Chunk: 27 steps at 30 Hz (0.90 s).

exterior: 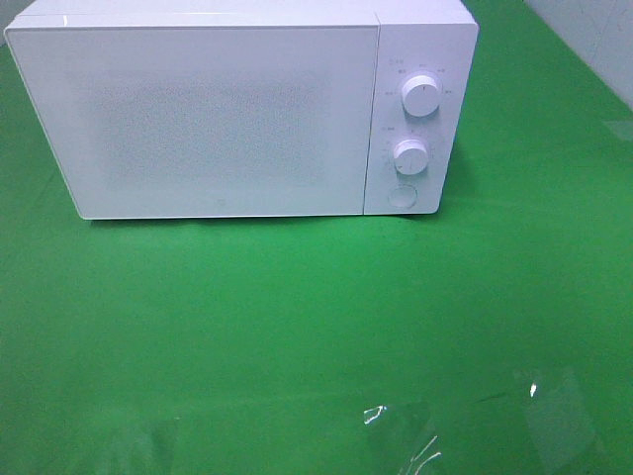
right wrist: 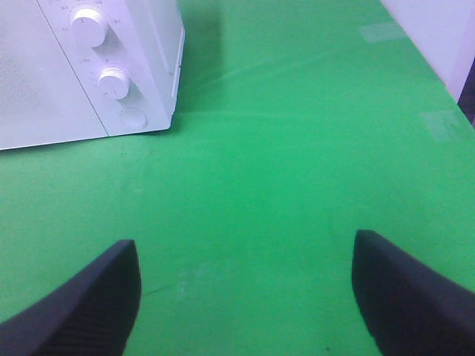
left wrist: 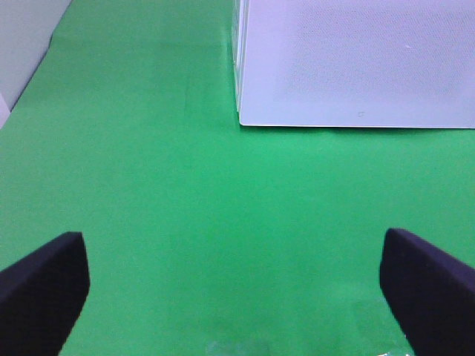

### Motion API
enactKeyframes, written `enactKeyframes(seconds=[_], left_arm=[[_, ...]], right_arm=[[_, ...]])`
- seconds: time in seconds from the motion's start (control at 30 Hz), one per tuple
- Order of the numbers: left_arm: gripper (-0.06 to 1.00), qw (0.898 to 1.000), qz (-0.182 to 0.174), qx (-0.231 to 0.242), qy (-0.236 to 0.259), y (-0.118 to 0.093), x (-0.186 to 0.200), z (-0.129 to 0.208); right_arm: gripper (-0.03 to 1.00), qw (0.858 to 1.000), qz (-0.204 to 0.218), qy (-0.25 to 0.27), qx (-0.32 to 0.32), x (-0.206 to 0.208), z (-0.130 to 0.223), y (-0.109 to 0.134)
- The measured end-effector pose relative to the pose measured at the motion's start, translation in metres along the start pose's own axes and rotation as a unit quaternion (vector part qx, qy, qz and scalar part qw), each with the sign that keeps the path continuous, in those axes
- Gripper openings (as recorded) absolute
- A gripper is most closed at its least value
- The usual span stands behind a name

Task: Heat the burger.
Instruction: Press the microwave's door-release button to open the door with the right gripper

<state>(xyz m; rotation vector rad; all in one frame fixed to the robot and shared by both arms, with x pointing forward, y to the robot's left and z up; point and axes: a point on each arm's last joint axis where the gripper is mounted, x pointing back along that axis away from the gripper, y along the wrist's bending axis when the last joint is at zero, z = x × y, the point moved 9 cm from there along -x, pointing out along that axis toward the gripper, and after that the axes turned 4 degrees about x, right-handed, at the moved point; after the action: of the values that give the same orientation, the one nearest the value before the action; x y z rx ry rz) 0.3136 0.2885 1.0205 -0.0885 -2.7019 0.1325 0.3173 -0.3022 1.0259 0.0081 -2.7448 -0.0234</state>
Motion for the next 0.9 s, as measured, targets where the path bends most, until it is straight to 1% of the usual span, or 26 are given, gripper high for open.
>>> enactKeyframes(seconds=[0.1,0.13,0.17,0.2,0.3,0.37,0.47,0.57,0.6,0.67,0.77,0.8,0.83,0.9], left_arm=[[0.99,1.0,0.0,0.0,0.0,0.0,0.0,0.0],[0.99,1.0,0.0,0.0,0.0,0.0,0.0,0.0],[0.99,1.0,0.0,0.0,0.0,0.0,0.0,0.0],[0.99,1.0,0.0,0.0,0.0,0.0,0.0,0.0],[0.99,1.0,0.0,0.0,0.0,0.0,0.0,0.0],[0.99,1.0,0.0,0.0,0.0,0.0,0.0,0.0],[0.99,1.0,0.0,0.0,0.0,0.0,0.0,0.0],[0.99,1.0,0.0,0.0,0.0,0.0,0.0,0.0],[0.99,1.0,0.0,0.0,0.0,0.0,0.0,0.0],[0.99,1.0,0.0,0.0,0.0,0.0,0.0,0.0],[0.99,1.0,0.0,0.0,0.0,0.0,0.0,0.0],[0.99,1.0,0.0,0.0,0.0,0.0,0.0,0.0],[0.99,1.0,0.0,0.0,0.0,0.0,0.0,0.0],[0.99,1.0,0.0,0.0,0.0,0.0,0.0,0.0]], right_arm=[[0.74,1.0,-0.001,-0.015,0.0,0.003,-0.007,0.0],[0.74,0.999,-0.002,-0.033,0.0,0.004,-0.018,0.001],[0.74,0.999,-0.002,-0.033,0.0,0.004,-0.018,0.001],[0.74,0.999,-0.003,-0.044,0.001,0.001,-0.026,0.002],[0.74,0.999,-0.004,-0.043,0.002,-0.006,-0.033,0.002],[0.74,1.0,-0.004,-0.03,0.004,-0.022,-0.041,0.004],[0.74,1.0,-0.005,-0.028,0.004,-0.025,-0.043,0.004],[0.74,1.0,-0.004,-0.007,0.007,-0.043,-0.047,0.005],[0.74,1.0,-0.004,-0.007,0.007,-0.043,-0.047,0.005],[0.74,1.0,-0.004,0.013,0.009,-0.062,-0.05,0.006],[0.74,1.0,-0.005,0.018,0.01,-0.067,-0.05,0.007],[0.74,0.999,-0.005,0.031,0.01,-0.076,-0.05,0.007],[0.74,0.999,-0.005,0.031,0.01,-0.076,-0.05,0.007],[0.74,0.999,-0.005,0.052,0.012,-0.095,-0.048,0.009]])
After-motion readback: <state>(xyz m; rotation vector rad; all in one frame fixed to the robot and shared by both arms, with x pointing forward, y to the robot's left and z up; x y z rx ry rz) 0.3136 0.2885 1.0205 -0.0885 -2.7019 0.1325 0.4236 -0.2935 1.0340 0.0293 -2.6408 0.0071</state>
